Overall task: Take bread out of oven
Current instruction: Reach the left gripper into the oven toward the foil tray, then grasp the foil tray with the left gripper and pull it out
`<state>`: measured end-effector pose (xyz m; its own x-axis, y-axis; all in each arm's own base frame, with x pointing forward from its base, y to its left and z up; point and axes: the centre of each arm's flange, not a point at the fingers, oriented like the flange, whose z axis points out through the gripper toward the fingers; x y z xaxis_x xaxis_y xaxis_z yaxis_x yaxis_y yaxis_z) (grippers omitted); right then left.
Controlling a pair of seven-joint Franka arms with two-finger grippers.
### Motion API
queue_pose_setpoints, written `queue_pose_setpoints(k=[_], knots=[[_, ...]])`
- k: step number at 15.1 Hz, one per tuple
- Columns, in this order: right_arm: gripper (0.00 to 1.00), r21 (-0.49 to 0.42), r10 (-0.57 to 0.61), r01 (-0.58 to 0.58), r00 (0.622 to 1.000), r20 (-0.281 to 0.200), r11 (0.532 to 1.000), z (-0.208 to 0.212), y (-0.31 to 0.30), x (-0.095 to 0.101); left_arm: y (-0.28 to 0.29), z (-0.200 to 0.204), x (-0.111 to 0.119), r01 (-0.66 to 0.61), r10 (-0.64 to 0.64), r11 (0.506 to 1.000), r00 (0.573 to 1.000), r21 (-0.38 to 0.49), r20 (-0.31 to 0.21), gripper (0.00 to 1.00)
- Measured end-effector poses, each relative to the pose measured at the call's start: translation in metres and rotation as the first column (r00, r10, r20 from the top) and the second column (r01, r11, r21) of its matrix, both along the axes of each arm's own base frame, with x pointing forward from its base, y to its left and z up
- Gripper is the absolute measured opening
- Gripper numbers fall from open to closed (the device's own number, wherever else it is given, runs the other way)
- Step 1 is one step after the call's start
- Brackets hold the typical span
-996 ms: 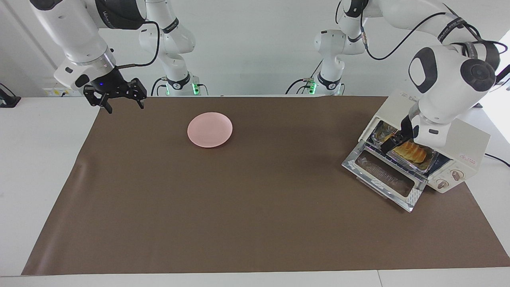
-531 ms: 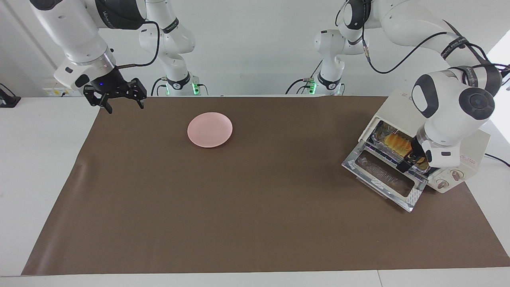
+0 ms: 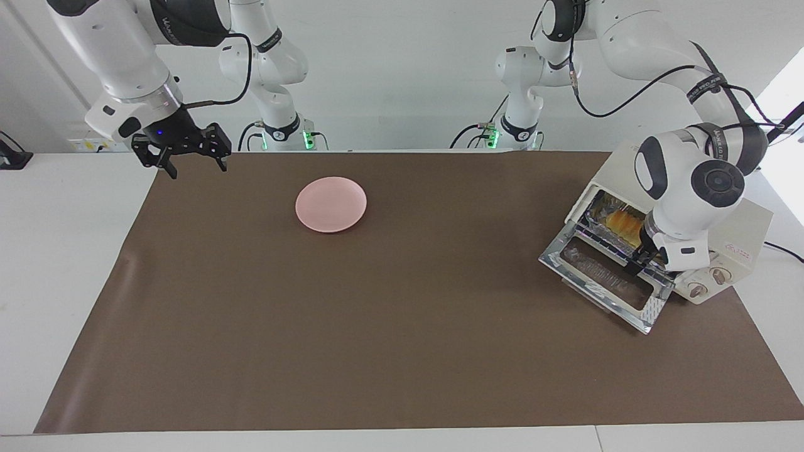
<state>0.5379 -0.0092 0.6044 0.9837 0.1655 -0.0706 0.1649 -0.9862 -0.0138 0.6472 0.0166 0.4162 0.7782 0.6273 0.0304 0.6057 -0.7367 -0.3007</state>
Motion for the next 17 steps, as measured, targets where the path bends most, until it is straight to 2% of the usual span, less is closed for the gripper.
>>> queue_pose_setpoints(k=[10,11,13,14,15,16,17], knots=[[1.0,0.0,-0.004,0.004,1.0,-0.002,1.0,0.0,-0.002,0.0,-0.016,-0.031,-0.02,-0.103,0.103,0.995,0.995,0.02,-0.003,1.0],[1.0,0.0,-0.004,0.004,1.0,-0.002,1.0,0.0,-0.002,0.0,-0.016,-0.032,-0.02,-0.11,0.11,0.994,0.994,0.021,-0.001,0.92],[1.0,0.0,-0.003,0.003,1.0,-0.002,1.0,0.0,-0.002,0.0,-0.017,-0.036,-0.022,-0.115,0.115,0.993,0.993,0.023,-0.006,0.65],[1.0,0.0,-0.004,0.004,1.0,-0.002,1.0,0.0,-0.002,0.0,-0.016,-0.039,-0.023,-0.116,0.116,0.993,0.993,0.024,-0.012,0.56],[1.0,0.0,-0.004,0.004,1.0,-0.002,1.0,0.0,-0.002,0.0,-0.016,-0.041,-0.025,-0.117,0.118,0.993,0.993,0.025,-0.018,0.56],[1.0,0.0,-0.004,0.004,1.0,-0.002,1.0,0.0,-0.002,0.0,-0.015,-0.043,-0.026,-0.119,0.12,0.993,0.993,0.027,-0.022,0.51],[1.0,0.0,-0.004,0.004,1.0,-0.002,1.0,0.0,-0.002,0.0,-0.014,-0.045,-0.027,-0.121,0.121,0.992,0.992,0.028,-0.025,0.4]])
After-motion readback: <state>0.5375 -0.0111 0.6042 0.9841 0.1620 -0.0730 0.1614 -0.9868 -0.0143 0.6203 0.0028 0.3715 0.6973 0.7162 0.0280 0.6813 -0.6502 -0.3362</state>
